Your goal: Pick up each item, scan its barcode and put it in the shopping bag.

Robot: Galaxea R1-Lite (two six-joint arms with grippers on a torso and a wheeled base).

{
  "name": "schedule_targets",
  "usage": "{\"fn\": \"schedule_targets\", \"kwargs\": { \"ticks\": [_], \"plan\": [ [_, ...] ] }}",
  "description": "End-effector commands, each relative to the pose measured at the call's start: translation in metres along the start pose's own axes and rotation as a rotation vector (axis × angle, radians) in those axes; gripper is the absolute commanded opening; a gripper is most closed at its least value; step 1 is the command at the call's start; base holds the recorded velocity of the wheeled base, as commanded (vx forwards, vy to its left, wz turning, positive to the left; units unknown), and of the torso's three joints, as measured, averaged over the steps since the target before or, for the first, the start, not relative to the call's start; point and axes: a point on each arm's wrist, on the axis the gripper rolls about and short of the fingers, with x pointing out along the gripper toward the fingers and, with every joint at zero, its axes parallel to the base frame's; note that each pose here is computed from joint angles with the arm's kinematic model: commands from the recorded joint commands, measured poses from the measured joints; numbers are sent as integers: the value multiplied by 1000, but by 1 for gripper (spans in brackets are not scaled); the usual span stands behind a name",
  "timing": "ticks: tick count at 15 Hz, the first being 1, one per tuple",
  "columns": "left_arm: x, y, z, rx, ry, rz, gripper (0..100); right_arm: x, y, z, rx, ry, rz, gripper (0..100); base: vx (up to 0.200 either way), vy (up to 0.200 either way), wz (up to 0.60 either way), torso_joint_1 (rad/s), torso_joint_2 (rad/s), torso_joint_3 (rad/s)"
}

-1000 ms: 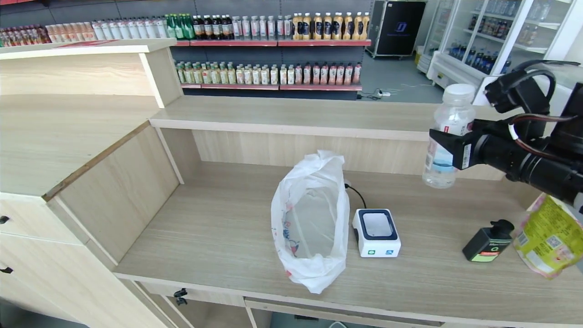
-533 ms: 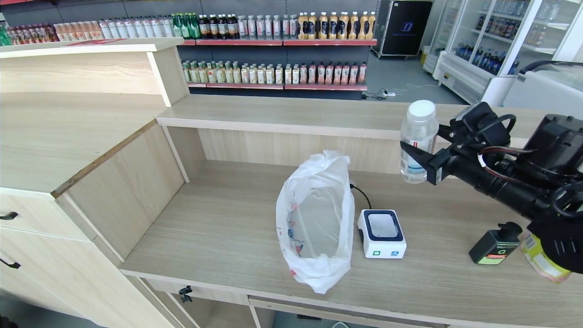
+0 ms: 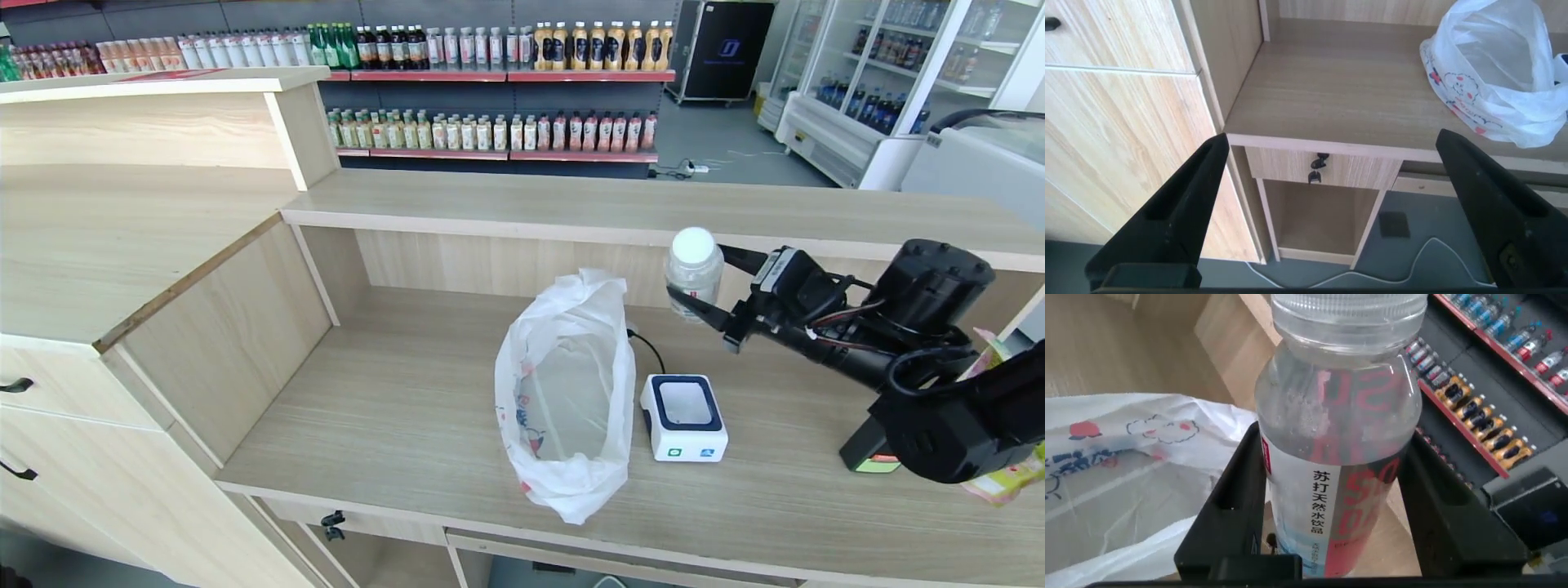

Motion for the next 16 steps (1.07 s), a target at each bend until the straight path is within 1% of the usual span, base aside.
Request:
{"fn": "schedule_targets", "kwargs": {
  "ticks": [1,3,6,8,9,12,13,16],
  "plan": [
    [0,0,0,0,1,0,100,8,10,-16,9,0,43,0,0,0,0,0,0,0],
    [0,0,0,0,1,0,100,10,18,-25,1,-31,80,0,0,0,0,0,0,0],
    [0,0,0,0,1,0,100,12,26,-43,-24,-64,93,0,0,0,0,0,0,0],
    [0,0,0,0,1,0,100,13,31,-50,-31,-107,122,0,0,0,0,0,0,0],
    [0,0,0,0,1,0,100,11,32,-55,-31,-114,133,0,0,0,0,0,0,0],
    [0,0,0,0,1,0,100,7,36,-72,-11,-84,146,0,0,0,0,0,0,0],
    [0,0,0,0,1,0,100,7,36,-75,-11,-86,151,0,0,0,0,0,0,0],
    [0,0,0,0,1,0,100,6,38,-86,-50,-132,204,0,0,0,0,0,0,0]
  ]
}}
